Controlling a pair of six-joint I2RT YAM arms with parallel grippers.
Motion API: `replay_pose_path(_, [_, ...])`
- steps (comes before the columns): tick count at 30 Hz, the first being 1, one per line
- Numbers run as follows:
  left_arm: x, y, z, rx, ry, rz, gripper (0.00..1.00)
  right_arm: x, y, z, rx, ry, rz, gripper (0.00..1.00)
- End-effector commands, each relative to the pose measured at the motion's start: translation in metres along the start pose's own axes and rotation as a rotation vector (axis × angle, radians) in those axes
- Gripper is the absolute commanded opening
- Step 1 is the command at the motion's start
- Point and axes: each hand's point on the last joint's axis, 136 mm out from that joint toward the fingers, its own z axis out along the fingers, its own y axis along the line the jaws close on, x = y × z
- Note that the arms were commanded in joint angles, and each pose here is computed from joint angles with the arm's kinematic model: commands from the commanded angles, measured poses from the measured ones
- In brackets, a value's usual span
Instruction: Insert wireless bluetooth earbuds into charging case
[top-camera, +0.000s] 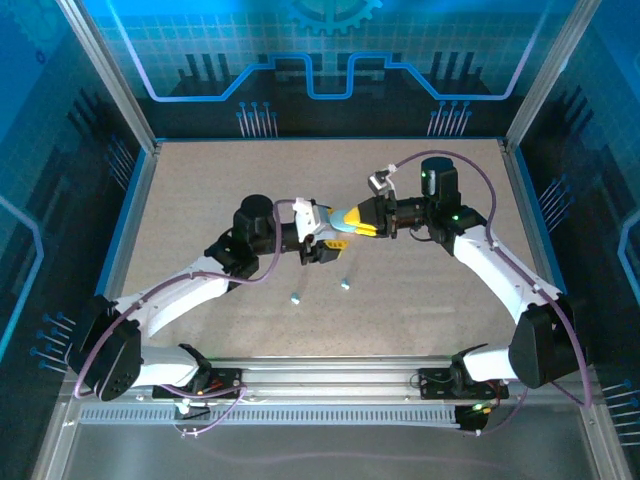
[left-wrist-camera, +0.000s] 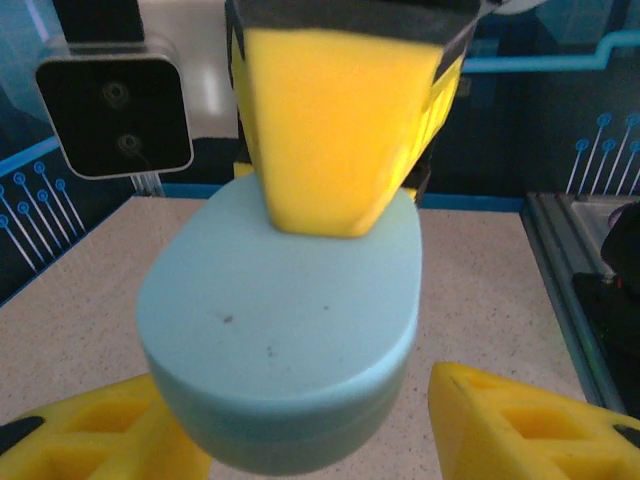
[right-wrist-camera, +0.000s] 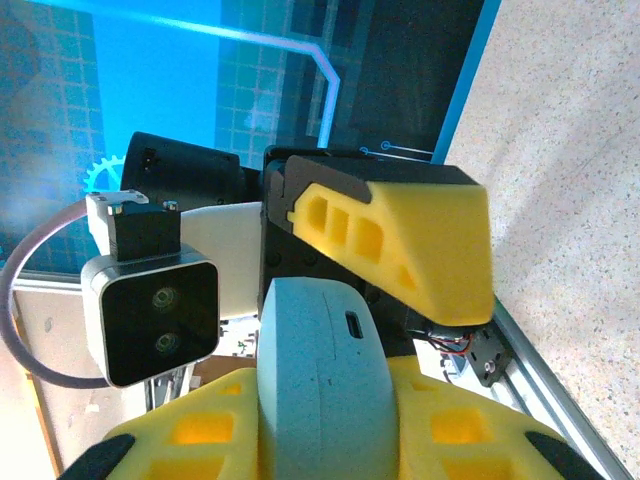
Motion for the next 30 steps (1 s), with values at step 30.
replay_pose_path(30, [-0.039, -0.001, -0.004, 0.066, -0.214, -0.034, 0.50, 0.000, 0.011, -0.004, -0.048, -0.001, -0.025, 0.22])
